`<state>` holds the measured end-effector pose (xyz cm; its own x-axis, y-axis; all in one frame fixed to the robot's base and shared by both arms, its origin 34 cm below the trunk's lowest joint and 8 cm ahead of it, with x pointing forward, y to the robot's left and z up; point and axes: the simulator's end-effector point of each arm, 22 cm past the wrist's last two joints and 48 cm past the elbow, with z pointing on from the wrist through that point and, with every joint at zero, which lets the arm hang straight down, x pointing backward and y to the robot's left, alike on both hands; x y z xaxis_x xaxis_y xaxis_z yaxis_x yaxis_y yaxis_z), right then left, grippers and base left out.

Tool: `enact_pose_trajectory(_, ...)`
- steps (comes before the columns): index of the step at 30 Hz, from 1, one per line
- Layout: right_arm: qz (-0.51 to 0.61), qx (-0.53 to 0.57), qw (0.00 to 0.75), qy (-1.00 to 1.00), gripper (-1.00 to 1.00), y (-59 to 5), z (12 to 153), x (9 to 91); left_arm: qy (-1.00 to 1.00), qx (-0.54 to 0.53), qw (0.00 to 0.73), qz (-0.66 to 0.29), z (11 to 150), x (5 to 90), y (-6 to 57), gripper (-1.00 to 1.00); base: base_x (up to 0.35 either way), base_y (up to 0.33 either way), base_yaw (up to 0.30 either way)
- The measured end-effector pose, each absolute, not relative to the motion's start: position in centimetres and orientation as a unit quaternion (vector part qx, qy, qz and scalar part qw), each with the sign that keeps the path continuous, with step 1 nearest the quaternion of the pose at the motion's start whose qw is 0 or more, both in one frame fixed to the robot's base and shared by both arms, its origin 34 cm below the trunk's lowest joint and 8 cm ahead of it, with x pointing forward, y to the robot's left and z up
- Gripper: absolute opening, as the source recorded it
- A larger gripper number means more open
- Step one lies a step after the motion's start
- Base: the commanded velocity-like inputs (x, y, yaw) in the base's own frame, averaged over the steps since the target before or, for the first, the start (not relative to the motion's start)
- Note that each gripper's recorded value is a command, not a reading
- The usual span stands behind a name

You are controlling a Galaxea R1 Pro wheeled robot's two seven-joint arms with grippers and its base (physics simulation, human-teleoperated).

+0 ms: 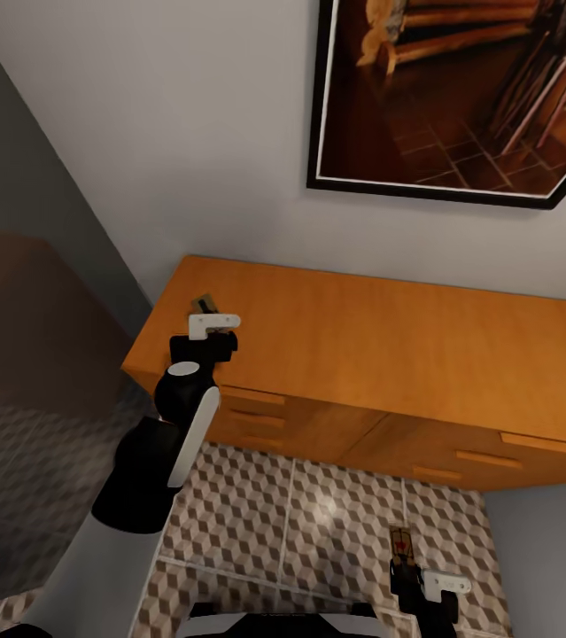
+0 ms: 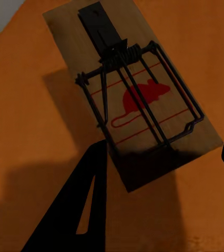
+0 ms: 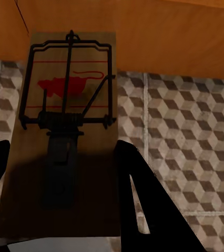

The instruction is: Take the four mousetraps from the cabinet in the bathroom and place them on the bathroom floor. Make sure all four end up on the same floor surface, and ensure that at least two of them are either under or directly next to the same bathroom sink.

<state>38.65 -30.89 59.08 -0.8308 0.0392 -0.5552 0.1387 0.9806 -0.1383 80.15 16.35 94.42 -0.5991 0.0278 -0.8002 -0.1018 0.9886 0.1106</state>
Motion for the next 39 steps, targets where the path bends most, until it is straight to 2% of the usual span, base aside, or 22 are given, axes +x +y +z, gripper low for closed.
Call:
enact_pose_trajectory(32,-0.087,0.047,0.287,0.953,-1.00,-30.89,59.08,38.65,0.891,-0.017,0.447,0.075,94.26,80.14,16.56,-1.00,-0.330,0.002,0.000)
enact_pose_trajectory(39,-0.087,0.047,0.287,0.953,-1.00,-30.89,59.10,38.64,0.891,-0.014,0.446,0.081,94.13,80.09,17.03,-1.00,-0.142,0.000,0.000)
